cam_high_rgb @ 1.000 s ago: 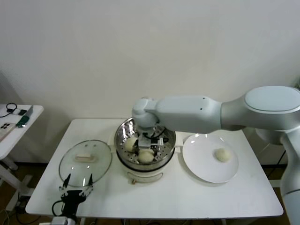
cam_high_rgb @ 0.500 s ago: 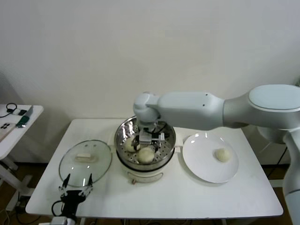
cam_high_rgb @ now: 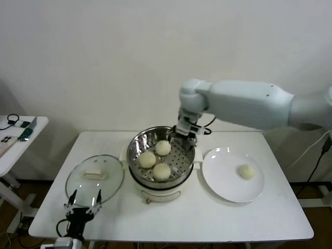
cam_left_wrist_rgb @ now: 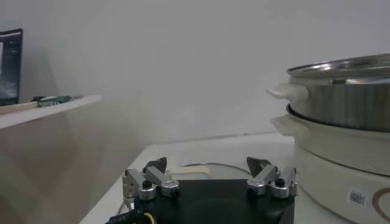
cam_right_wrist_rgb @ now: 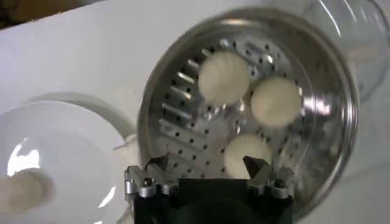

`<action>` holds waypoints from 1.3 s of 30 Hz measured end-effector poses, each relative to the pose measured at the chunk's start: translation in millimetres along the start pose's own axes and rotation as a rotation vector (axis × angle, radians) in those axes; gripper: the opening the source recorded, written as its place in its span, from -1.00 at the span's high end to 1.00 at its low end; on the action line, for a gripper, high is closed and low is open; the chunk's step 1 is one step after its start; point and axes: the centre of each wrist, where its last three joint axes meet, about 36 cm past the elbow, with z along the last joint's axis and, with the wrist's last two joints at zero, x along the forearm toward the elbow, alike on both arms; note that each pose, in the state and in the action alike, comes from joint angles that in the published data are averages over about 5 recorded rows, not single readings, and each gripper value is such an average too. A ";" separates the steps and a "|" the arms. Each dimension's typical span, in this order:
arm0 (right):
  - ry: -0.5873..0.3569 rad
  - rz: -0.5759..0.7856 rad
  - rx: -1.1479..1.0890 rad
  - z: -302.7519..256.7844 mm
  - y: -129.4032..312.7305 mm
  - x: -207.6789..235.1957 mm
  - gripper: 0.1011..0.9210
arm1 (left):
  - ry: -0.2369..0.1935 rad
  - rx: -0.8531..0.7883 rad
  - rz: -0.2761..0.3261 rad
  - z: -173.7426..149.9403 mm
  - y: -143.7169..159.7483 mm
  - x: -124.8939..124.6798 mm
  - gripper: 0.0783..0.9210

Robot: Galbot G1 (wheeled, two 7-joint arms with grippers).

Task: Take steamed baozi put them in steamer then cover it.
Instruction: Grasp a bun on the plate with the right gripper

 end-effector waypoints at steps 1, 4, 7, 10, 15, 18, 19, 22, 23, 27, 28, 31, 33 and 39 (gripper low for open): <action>-0.001 0.011 -0.060 9.9 10.3 3.2 -0.76 | -0.003 0.002 -0.002 -1.1 0.8 -0.7 -0.77; -0.001 0.038 -0.232 38.4 43.7 10.7 -0.76 | -0.010 0.007 -0.008 -4.5 2.9 -2.4 -0.77; 0.005 0.054 -0.384 64.5 80.0 13.8 -0.76 | -0.014 0.011 -0.013 -7.1 4.8 -2.5 -0.77; 0.010 0.059 -0.515 86.9 118.3 9.5 -0.76 | -0.017 0.011 -0.015 -8.8 6.1 -1.2 -0.77; 0.010 0.048 -0.682 112.0 176.9 -10.4 -0.76 | -0.020 0.012 -0.018 -11.0 7.2 1.9 -0.77; 0.009 0.033 -0.748 121.1 204.0 -25.5 -0.76 | -0.019 0.013 -0.019 -11.7 6.9 4.3 -0.77; 0.010 0.028 -0.766 123.5 211.5 -30.5 -0.76 | -0.019 0.013 -0.019 -11.9 6.9 5.1 -0.77; 0.011 0.012 -0.812 129.7 232.1 -46.2 -0.76 | -0.018 0.013 -0.022 -12.7 6.6 7.2 -0.77; 0.012 0.006 -0.825 131.4 238.4 -51.4 -0.76 | -0.018 0.012 -0.022 -12.8 6.5 7.8 -0.77; 0.014 -0.016 -0.872 137.4 260.6 -72.1 -0.76 | -0.015 0.009 -0.023 -12.9 5.7 10.3 -0.77; 0.015 -0.023 -0.882 138.7 265.4 -77.3 -0.76 | -0.014 0.008 -0.023 -12.7 5.5 10.9 -0.77; 0.017 -0.042 -0.910 142.5 278.2 -92.6 -0.76 | -0.009 0.005 -0.024 -11.6 5.2 12.3 -0.77; 0.020 -0.052 -0.927 145.3 285.1 -101.8 -0.76 | -0.007 0.004 -0.025 -11.0 4.9 13.0 -0.77; 0.028 -0.065 -0.972 154.5 296.3 -124.6 -0.76 | -0.001 0.002 -0.029 -9.3 4.4 13.3 -0.77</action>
